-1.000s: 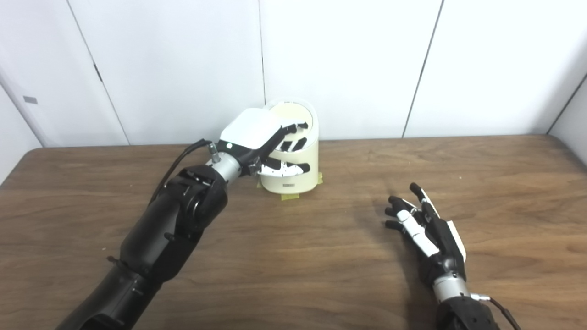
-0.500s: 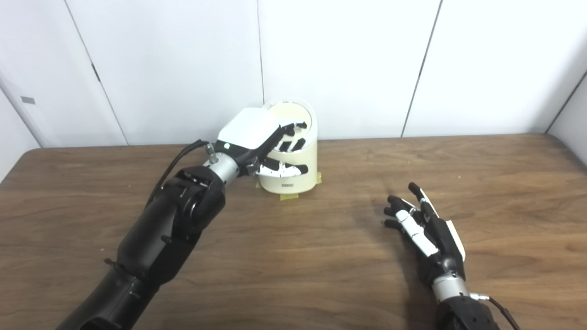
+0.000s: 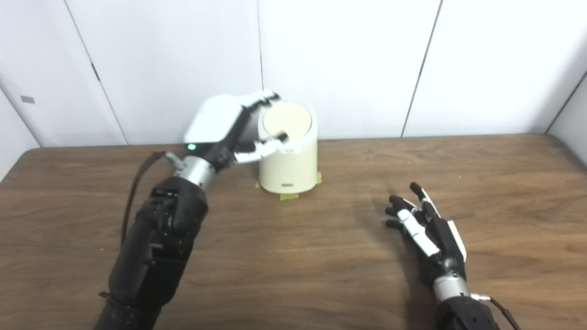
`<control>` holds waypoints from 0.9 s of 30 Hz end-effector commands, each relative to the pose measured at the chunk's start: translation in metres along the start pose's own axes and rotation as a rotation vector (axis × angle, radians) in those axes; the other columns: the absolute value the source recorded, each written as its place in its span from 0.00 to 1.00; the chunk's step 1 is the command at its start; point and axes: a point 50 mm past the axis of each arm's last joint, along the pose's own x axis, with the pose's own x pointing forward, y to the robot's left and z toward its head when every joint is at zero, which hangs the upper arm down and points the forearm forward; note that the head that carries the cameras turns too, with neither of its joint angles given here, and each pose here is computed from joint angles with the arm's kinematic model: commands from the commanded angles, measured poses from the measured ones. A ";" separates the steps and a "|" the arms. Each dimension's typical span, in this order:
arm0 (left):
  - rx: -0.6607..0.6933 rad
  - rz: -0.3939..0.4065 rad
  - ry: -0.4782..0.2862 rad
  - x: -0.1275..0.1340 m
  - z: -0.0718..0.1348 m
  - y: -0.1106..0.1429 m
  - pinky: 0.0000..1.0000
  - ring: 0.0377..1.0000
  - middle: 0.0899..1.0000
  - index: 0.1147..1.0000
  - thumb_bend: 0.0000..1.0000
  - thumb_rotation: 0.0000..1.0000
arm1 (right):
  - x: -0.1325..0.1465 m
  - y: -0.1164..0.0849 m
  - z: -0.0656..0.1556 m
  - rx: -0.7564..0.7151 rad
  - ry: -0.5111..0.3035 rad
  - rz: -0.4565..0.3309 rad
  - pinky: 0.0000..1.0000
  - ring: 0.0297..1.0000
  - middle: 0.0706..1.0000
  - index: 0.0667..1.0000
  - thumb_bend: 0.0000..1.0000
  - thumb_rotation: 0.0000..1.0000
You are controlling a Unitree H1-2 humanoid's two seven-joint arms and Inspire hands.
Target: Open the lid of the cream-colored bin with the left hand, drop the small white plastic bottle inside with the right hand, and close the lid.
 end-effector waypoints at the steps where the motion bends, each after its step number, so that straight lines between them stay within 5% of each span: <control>1: -0.037 0.095 -0.028 0.000 0.008 0.016 0.77 0.86 0.84 0.90 0.45 0.53 | 0.005 0.002 0.015 0.007 -0.066 0.005 0.65 0.71 0.74 0.92 0.53 0.47; 8: -0.156 0.168 0.014 -0.034 -0.006 0.026 0.76 0.84 0.82 0.87 0.42 0.49 | 0.006 0.002 0.016 0.012 -0.074 0.012 0.66 0.71 0.74 0.93 0.53 0.47; 22: -0.714 0.146 0.303 -0.112 -0.040 0.004 0.87 0.86 0.85 0.89 0.33 0.55 | 0.000 0.002 0.037 -0.031 -0.198 0.031 0.65 0.72 0.74 0.82 0.49 0.55; 27: -0.823 0.146 0.353 -0.136 -0.052 -0.010 0.88 0.88 0.87 0.89 0.30 0.58 | -0.002 0.001 0.043 -0.013 -0.205 0.033 0.70 0.81 0.82 0.84 0.52 0.61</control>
